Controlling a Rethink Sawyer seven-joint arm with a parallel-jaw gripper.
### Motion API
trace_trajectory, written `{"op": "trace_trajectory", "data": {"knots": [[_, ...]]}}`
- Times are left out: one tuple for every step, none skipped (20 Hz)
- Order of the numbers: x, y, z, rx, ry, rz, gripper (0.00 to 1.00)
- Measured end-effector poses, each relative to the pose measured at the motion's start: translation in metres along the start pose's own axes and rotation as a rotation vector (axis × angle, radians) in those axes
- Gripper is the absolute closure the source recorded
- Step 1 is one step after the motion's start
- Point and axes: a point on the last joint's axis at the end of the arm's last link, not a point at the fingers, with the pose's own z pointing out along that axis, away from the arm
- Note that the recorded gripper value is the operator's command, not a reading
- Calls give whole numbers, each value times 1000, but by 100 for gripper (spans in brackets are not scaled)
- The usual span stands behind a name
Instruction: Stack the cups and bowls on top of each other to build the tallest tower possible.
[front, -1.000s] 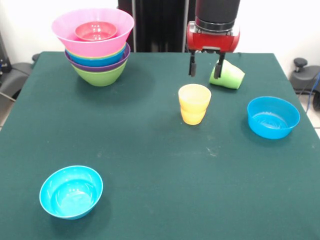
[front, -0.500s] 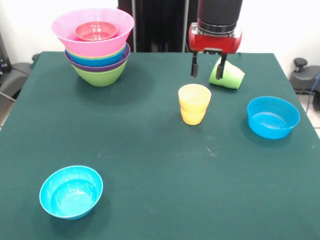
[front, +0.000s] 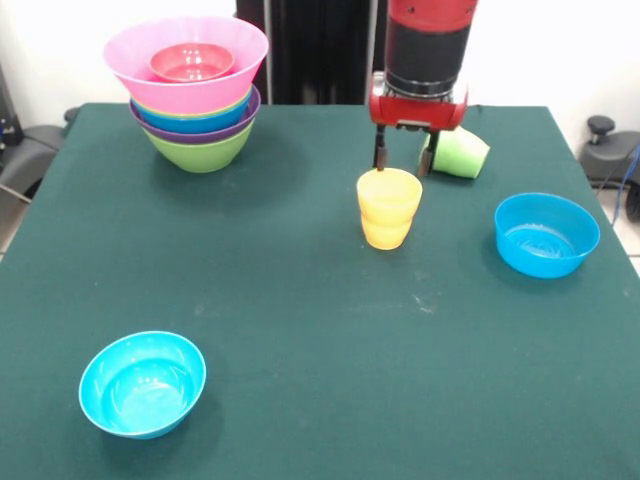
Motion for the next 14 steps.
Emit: {"op": "trace_trajectory", "data": {"knots": [[1, 0, 3, 0, 2, 1, 0], [2, 0, 6, -1, 3, 1, 0], [4, 0, 10, -2, 5, 1, 0], [6, 0, 15, -4, 10, 1, 0], [10, 0, 22, -5, 22, 1, 0], [11, 0, 24, -5, 26, 1, 0], [12, 0, 25, -5, 29, 1, 0], [13, 0, 27, -5, 33, 1, 0], [14, 0, 28, -5, 36, 1, 0], [15, 0, 29, -4, 38, 1, 0], [16, 0, 30, -4, 40, 1, 0], [16, 0, 31, -4, 41, 1, 0], [16, 0, 31, -4, 41, 1, 0], [16, 0, 31, -4, 41, 1, 0]]}}
